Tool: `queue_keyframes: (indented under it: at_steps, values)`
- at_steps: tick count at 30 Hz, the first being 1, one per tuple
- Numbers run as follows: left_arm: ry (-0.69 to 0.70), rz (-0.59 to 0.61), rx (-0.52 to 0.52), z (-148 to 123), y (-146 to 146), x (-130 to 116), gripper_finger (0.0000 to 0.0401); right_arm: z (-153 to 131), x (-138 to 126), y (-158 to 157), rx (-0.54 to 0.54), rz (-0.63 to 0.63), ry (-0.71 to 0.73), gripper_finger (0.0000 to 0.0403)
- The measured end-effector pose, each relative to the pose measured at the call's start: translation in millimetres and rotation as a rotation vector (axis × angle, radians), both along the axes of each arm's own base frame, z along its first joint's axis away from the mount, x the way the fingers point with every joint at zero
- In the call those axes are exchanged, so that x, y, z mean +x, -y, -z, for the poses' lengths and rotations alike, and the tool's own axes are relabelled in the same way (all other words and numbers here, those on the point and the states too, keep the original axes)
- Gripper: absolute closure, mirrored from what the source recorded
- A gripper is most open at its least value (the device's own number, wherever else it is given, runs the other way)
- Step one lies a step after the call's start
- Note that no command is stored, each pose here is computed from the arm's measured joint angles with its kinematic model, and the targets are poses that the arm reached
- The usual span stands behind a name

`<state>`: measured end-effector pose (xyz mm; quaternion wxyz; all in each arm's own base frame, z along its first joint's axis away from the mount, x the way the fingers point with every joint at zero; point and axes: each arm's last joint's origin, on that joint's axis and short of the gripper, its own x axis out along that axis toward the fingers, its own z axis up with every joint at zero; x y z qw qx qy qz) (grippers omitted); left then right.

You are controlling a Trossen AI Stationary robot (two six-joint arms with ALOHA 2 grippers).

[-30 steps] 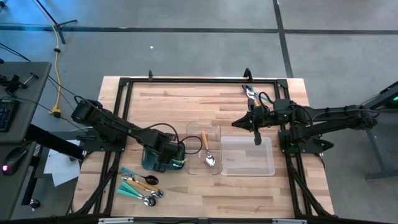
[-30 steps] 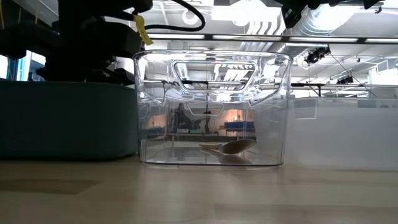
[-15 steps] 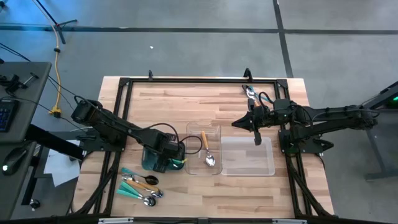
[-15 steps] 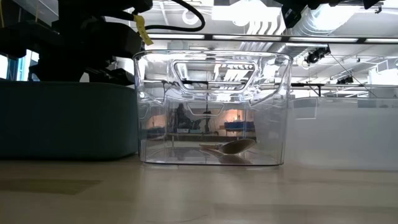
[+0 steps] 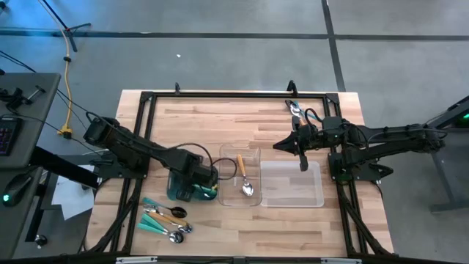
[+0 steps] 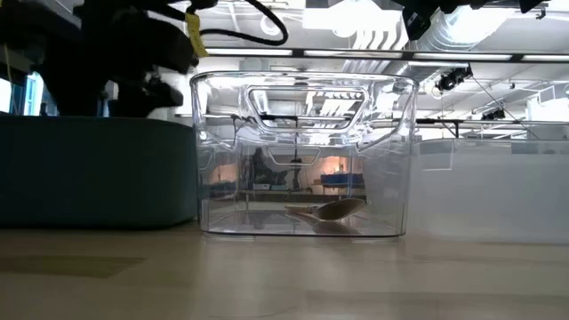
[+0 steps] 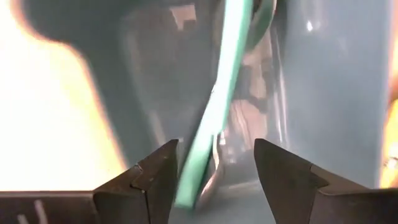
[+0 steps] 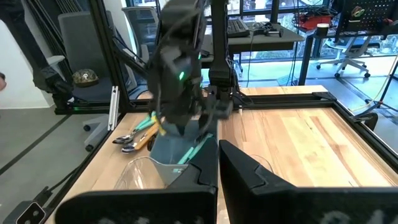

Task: Sort silverware by color (type)
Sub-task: Put the light blue spoon into the blue bin

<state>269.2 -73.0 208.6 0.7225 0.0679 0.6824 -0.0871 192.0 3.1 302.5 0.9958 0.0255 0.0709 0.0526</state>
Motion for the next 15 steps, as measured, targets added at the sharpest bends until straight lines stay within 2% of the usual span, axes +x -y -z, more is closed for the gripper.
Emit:
queue_keyframes:
  at_steps: [3, 5, 10, 15]
  values:
    - [0.068, -0.034, -0.017, -28.7, -10.5, -2.6, 0.0201, 0.1, 0.1, 0.0, 0.0, 0.0, -0.001, 0.0403]
    - [0.164, -0.073, -0.036, -52.2, -19.5, -6.2, 0.0201, 0.4, 0.0, 0.0, 0.0, 0.0, -0.004, 0.0403]
    - [0.579, -0.2, -0.067, -116.2, -43.1, -22.5, 0.0201, 1.9, -0.2, 0.0, 0.0, 0.0, -0.02, 0.0403]
    - [0.983, -0.288, -0.073, -170.5, -60.0, -51.1, 0.0201, 2.2, -0.3, 0.0, 0.0, 0.0, -0.023, 0.0403]
